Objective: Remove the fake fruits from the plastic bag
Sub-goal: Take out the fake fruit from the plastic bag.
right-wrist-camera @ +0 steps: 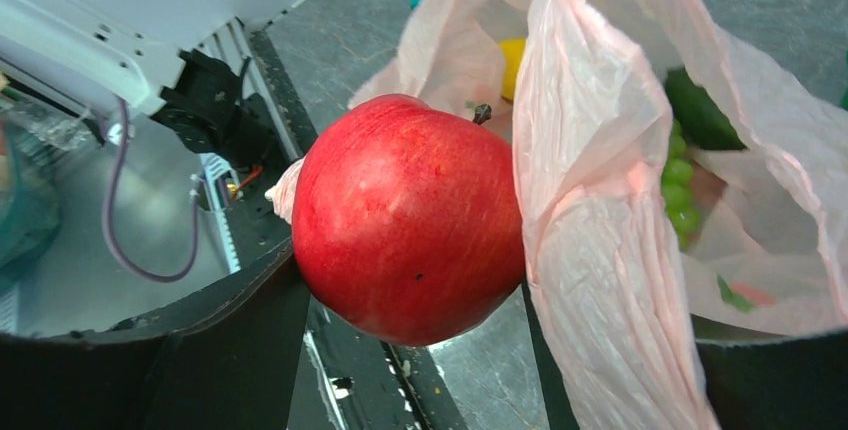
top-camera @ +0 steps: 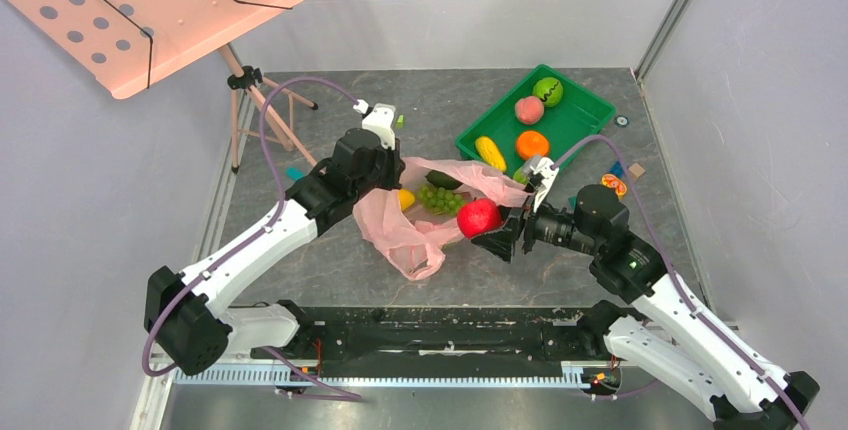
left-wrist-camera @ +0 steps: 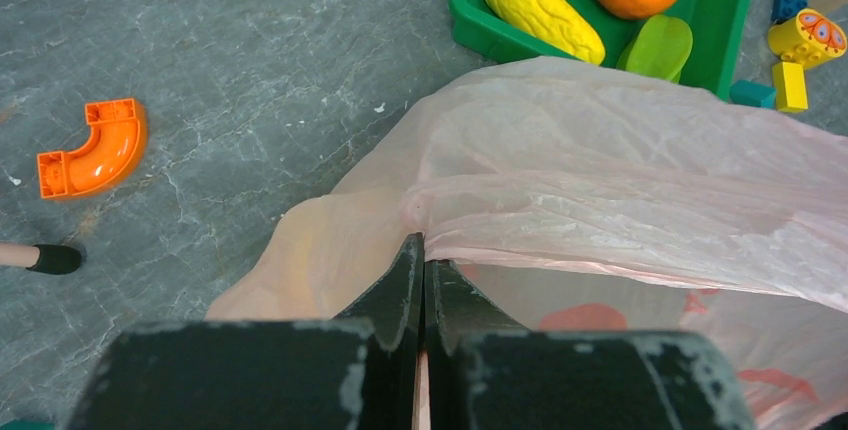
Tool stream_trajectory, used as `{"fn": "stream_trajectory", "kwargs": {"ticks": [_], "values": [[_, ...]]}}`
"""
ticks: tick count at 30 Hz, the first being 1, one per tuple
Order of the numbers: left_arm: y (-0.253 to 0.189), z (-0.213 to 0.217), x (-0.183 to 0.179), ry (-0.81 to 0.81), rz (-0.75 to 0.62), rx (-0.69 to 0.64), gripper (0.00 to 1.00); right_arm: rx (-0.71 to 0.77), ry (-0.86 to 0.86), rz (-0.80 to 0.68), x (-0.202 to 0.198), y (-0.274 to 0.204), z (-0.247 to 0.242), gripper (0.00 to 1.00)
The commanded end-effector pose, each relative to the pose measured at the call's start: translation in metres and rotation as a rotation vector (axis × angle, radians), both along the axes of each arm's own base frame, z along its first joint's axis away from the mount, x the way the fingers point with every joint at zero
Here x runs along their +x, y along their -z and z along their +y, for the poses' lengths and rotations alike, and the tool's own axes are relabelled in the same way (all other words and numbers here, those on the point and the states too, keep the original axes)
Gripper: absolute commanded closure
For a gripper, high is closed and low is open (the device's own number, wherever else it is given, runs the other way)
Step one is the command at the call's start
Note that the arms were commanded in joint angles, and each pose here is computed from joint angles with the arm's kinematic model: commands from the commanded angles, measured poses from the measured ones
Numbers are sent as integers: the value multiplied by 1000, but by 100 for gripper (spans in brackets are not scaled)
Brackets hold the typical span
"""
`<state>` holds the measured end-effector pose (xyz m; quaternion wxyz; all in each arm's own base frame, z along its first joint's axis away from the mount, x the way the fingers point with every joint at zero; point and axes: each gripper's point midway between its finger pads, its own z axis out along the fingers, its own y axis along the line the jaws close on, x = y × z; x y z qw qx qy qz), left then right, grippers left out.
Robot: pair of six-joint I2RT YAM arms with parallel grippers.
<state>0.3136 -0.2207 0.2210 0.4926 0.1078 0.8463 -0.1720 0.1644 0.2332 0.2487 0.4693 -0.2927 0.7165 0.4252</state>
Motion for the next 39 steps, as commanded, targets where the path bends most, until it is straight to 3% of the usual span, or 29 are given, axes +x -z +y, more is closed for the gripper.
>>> {"fn": "stream_trajectory", "kwargs": {"ticks": [1, 8, 22, 32, 39], "values": [[6, 10, 3, -56, 3, 8, 98, 108, -62, -75, -15, -54, 3, 33], [13, 15, 0, -72, 10, 8, 98, 154, -135, -101, -29, -70, 6, 32], [-18, -31, 11, 58, -13, -138, 98, 207, -315, 37, -36, -17, 57, 33], [-36, -52, 61, -11, -40, -173, 98, 156, -384, 33, -74, -16, 89, 33], [-28, -18, 110, -166, -7, -173, 98, 202, -333, 4, -81, -37, 68, 32]]}}
